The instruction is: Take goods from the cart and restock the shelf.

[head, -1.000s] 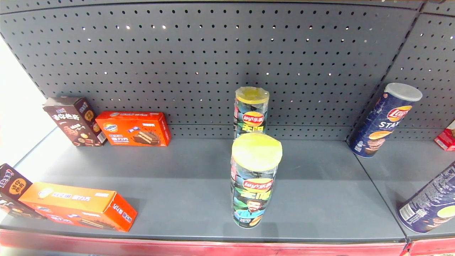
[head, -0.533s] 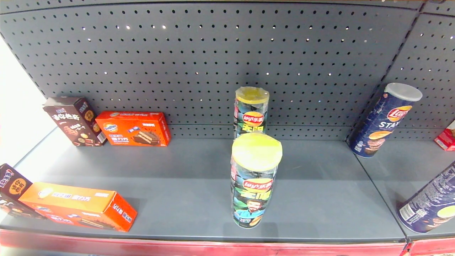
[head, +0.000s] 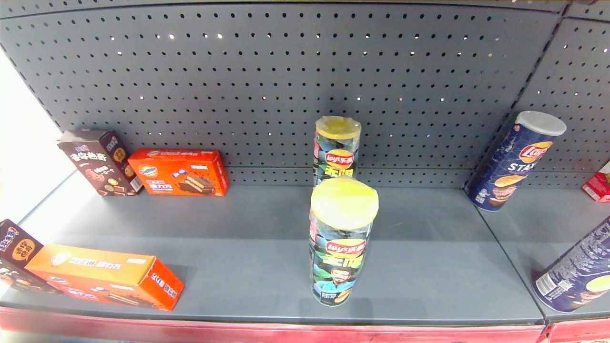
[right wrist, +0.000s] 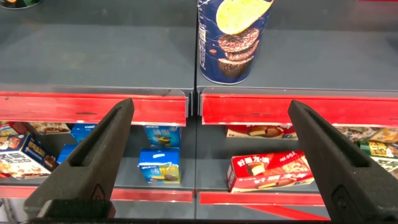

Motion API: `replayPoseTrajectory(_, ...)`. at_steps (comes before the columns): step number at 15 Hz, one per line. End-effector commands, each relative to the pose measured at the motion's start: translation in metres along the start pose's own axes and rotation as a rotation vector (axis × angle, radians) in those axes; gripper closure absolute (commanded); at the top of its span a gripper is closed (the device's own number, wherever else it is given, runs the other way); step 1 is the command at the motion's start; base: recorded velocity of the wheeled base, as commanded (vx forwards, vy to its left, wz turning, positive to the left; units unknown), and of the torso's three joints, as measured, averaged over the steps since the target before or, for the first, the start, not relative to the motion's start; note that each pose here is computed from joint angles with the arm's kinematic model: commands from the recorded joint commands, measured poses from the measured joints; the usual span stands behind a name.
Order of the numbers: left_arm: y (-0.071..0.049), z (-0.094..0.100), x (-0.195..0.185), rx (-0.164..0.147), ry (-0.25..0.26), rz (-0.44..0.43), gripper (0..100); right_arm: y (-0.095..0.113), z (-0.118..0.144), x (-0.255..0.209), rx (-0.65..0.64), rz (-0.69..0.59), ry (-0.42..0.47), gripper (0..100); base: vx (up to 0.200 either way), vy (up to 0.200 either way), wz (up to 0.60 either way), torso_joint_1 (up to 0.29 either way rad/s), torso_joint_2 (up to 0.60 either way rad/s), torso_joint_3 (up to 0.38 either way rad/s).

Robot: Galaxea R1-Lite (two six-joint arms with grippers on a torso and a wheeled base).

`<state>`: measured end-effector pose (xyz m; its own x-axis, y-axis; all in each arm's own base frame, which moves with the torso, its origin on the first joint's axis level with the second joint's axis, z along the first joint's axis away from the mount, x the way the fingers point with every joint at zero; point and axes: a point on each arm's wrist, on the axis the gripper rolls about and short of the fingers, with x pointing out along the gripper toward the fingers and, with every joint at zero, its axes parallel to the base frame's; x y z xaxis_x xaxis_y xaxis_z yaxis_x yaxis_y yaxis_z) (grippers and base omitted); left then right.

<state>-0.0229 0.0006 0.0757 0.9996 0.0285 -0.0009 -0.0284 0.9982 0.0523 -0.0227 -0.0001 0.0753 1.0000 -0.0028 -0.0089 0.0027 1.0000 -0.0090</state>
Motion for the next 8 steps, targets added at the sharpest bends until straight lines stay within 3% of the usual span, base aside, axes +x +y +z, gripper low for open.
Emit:
replayPoseTrajectory(1, 0.0, -0.0003, 0.0001, -0.011, 0.001, -0.001, 0, 0.0, 0.0001, 0.0001, 0.0, 0.0, 0.0, 0, 0.0, 0.0, 0.0, 0.0, 0.0, 0.0)
replayPoseTrajectory(6, -0.0001, 0.0, 0.0001, -0.051, -0.002, -0.002, 0, 0.0, 0.0, 0.0001, 0.0, 0.0, 0.002, 0, 0.0, 0.0, 0.0, 0.0, 0.0, 0.0)
replayPoseTrajectory(8, -0.0001, 0.0, 0.0001, -0.048, -0.003, -0.005, 0, 0.0, 0.0, 0.0001, 0.0, 0.0, 0.002, 0, 0.0, 0.0, 0.0, 0.0, 0.0, 0.0)
